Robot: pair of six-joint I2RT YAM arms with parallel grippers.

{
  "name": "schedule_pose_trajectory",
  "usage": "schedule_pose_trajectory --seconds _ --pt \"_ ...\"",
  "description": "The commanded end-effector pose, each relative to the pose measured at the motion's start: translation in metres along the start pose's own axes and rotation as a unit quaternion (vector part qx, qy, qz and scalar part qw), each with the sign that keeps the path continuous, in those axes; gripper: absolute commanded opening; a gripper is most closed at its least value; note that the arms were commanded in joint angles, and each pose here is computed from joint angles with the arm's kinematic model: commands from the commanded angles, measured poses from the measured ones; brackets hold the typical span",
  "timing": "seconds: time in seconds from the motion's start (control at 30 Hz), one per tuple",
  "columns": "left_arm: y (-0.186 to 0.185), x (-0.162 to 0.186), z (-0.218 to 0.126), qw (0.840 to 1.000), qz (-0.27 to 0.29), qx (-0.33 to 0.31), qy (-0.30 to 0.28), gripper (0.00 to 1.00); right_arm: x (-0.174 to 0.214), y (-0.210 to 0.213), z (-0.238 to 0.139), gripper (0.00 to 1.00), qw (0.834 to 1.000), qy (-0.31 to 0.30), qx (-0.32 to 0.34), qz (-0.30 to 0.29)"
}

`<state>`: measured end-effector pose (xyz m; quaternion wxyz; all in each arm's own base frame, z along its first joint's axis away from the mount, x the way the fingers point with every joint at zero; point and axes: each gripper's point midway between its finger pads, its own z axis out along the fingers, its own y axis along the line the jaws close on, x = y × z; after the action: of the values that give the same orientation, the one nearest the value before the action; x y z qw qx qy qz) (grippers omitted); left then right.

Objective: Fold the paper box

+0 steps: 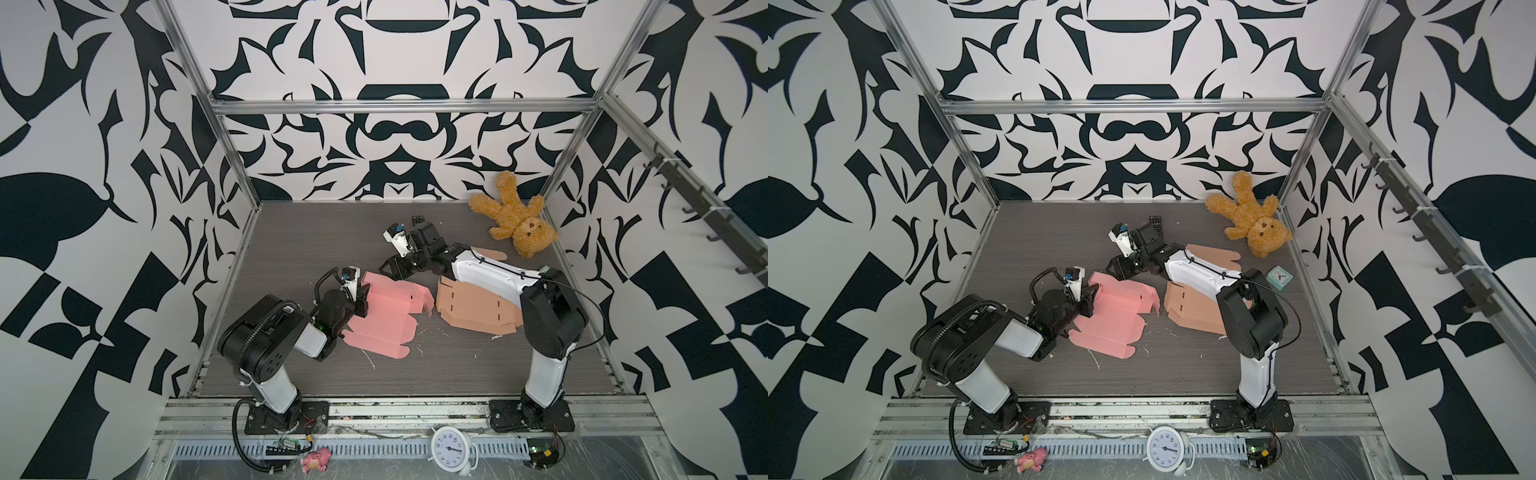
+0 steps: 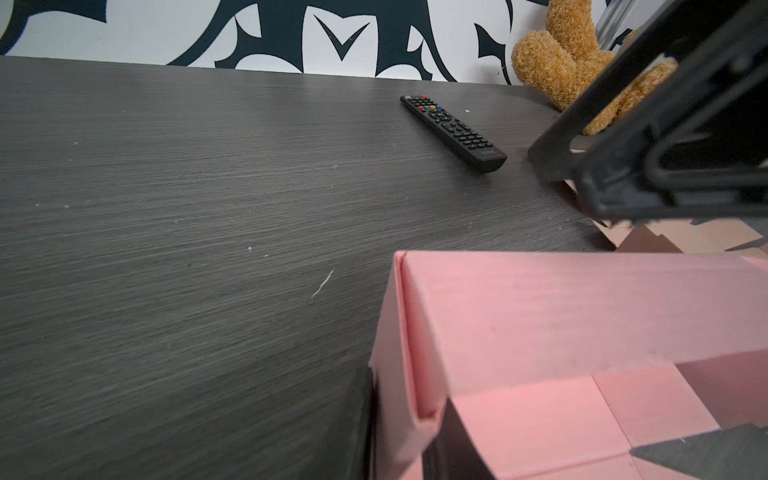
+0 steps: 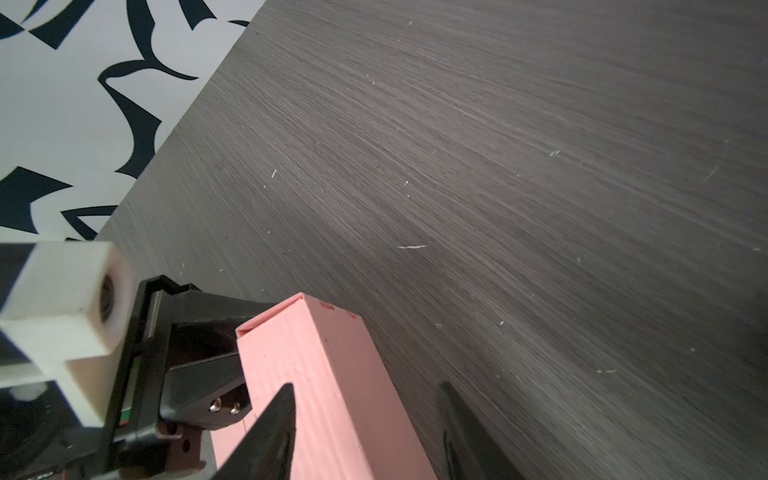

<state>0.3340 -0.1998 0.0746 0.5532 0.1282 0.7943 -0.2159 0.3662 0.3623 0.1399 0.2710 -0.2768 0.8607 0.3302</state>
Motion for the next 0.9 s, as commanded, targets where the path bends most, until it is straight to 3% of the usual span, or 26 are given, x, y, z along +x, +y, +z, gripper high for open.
schedule_pose_trajectory --seconds 0.0,0.47,0.87 --pt "-0.001 -0.002 -0.001 1.000 0.004 -0.002 -0.005 0.24 -0.009 0.016 -0.002 0.54 0.999 -0.012 -0.040 0.018" --pt "0.002 -0.001 0.000 1.000 -0.002 -0.014 -0.003 0.22 0.015 0.031 0.013 0.50 0.988 0.014 -0.123 0.095" --pt "0.011 -0.001 -0.001 0.999 -0.007 -0.038 -0.008 0.19 0.015 0.050 0.004 0.47 0.969 -0.006 -0.192 0.155"
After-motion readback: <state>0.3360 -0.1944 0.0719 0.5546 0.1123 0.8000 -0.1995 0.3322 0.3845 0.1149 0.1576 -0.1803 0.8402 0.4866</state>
